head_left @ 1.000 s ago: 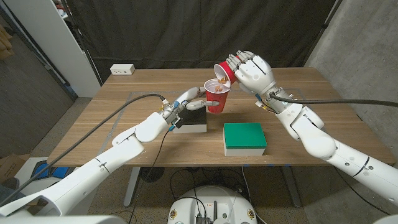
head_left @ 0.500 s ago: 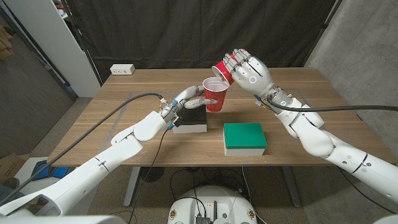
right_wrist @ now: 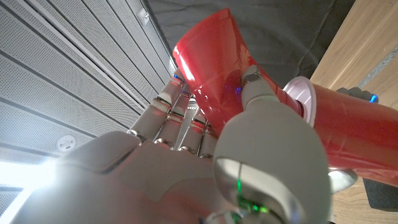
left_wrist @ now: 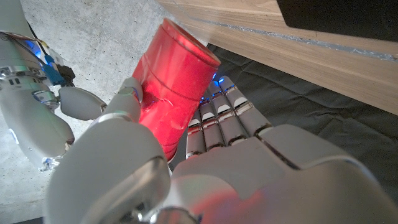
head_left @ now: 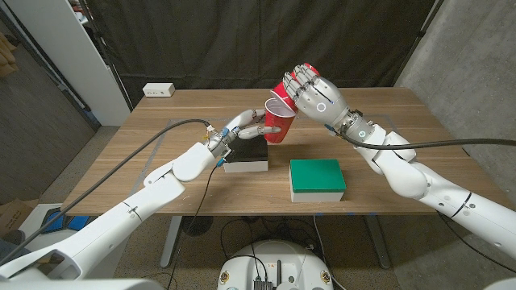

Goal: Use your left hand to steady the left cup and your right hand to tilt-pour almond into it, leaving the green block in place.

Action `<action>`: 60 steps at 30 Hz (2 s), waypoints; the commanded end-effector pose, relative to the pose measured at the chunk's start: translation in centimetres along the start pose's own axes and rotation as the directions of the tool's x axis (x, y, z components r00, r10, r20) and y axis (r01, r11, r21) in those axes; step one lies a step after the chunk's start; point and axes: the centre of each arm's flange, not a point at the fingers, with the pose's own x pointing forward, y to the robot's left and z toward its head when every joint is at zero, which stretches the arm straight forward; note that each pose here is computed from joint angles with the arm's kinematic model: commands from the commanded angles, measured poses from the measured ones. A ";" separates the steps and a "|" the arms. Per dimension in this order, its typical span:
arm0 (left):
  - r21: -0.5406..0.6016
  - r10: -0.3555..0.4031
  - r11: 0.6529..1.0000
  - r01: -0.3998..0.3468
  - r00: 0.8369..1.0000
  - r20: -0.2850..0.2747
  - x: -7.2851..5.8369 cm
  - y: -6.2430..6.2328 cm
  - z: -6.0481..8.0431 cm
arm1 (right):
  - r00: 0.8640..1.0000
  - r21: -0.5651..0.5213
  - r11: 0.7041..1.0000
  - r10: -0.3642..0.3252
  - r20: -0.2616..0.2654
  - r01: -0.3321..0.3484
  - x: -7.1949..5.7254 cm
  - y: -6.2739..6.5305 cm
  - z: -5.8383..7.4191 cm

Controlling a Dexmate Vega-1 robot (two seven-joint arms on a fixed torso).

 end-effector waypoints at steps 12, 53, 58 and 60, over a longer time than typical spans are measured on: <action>-0.024 -0.010 1.000 0.010 1.000 -0.005 0.0 0.0 -0.5 | 0.984 -0.121 0.980 -0.167 -0.063 0.158 0.7 0.1 -0.5; -0.042 0.013 0.999 -0.014 1.000 -0.022 -1.9 1.3 -0.3 | 0.955 -0.180 0.957 -0.255 -0.149 0.227 -0.7 1.8 -0.2; -0.047 0.010 0.999 -0.011 0.999 -0.031 -1.9 0.7 0.0 | 0.953 -0.152 0.959 -0.262 -0.152 0.239 -1.1 2.1 -0.6; -0.044 0.011 0.999 -0.012 0.999 -0.032 -1.8 0.4 0.0 | 0.952 -0.149 0.958 -0.267 -0.153 0.245 -1.2 2.2 -0.6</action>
